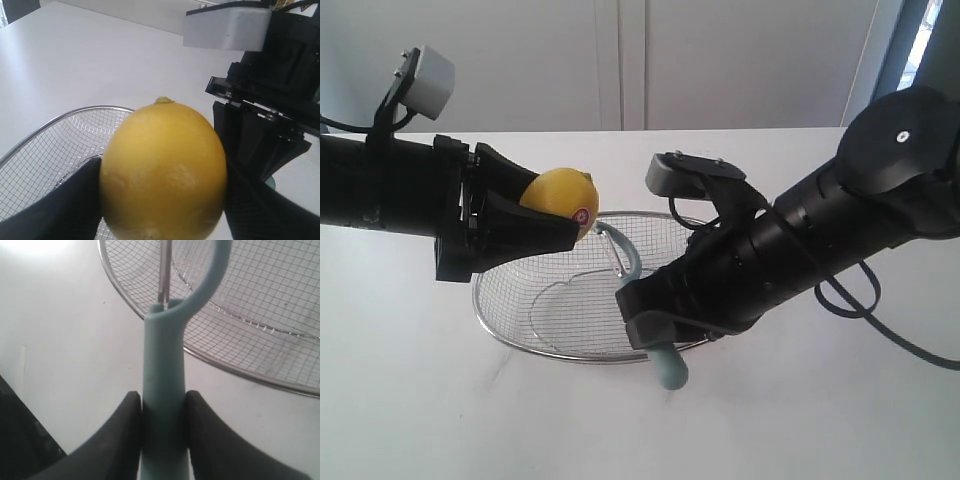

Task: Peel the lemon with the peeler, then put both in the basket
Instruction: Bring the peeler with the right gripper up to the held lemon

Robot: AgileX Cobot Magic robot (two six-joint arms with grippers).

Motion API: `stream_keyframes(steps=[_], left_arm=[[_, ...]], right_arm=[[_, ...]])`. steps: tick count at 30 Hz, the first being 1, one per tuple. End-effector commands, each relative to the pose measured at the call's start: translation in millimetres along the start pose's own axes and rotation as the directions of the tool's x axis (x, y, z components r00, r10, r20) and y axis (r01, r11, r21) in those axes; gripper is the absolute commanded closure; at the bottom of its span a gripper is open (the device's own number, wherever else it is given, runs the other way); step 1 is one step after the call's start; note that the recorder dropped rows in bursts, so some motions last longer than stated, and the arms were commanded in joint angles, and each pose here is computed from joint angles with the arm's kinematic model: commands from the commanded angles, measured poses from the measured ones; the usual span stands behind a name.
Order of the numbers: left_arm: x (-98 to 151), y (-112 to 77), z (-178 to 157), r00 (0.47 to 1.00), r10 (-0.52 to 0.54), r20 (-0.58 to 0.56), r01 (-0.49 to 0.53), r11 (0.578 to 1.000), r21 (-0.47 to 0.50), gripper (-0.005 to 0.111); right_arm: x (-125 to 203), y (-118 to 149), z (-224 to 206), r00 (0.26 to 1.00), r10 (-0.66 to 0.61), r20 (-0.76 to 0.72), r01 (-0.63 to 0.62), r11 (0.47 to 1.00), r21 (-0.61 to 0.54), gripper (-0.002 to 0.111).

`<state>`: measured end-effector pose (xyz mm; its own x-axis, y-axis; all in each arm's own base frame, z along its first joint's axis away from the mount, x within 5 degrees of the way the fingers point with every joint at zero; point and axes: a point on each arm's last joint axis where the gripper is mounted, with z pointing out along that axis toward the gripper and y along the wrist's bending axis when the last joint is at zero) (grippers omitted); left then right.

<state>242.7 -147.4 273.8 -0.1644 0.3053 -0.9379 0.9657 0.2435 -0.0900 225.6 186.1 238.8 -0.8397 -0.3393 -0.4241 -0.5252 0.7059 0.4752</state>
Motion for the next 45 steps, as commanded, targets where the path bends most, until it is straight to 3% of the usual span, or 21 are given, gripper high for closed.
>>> stream_keyframes(steps=[1,23,45], left_arm=[[-2.5,-4.2,0.4,0.999,-0.012,0.034,0.011,1.0,0.026,0.107],[-2.8,-4.1,0.4,0.999,-0.014,0.037,0.013,1.0,0.025,0.107],[-3.0,-4.6,0.4,0.999,-0.014,0.038,0.013,0.999,0.031,0.107]], right_arm=[[-1.6,6.4,0.1,1.0,-0.001,0.024,0.003,0.998,-0.07,0.108],[-5.4,17.7,-12.1,0.996,0.009,0.094,0.004,0.991,-0.135,0.108],[-11.5,19.1,-31.1,0.975,0.027,0.22,-0.014,0.998,-0.063,0.108]])
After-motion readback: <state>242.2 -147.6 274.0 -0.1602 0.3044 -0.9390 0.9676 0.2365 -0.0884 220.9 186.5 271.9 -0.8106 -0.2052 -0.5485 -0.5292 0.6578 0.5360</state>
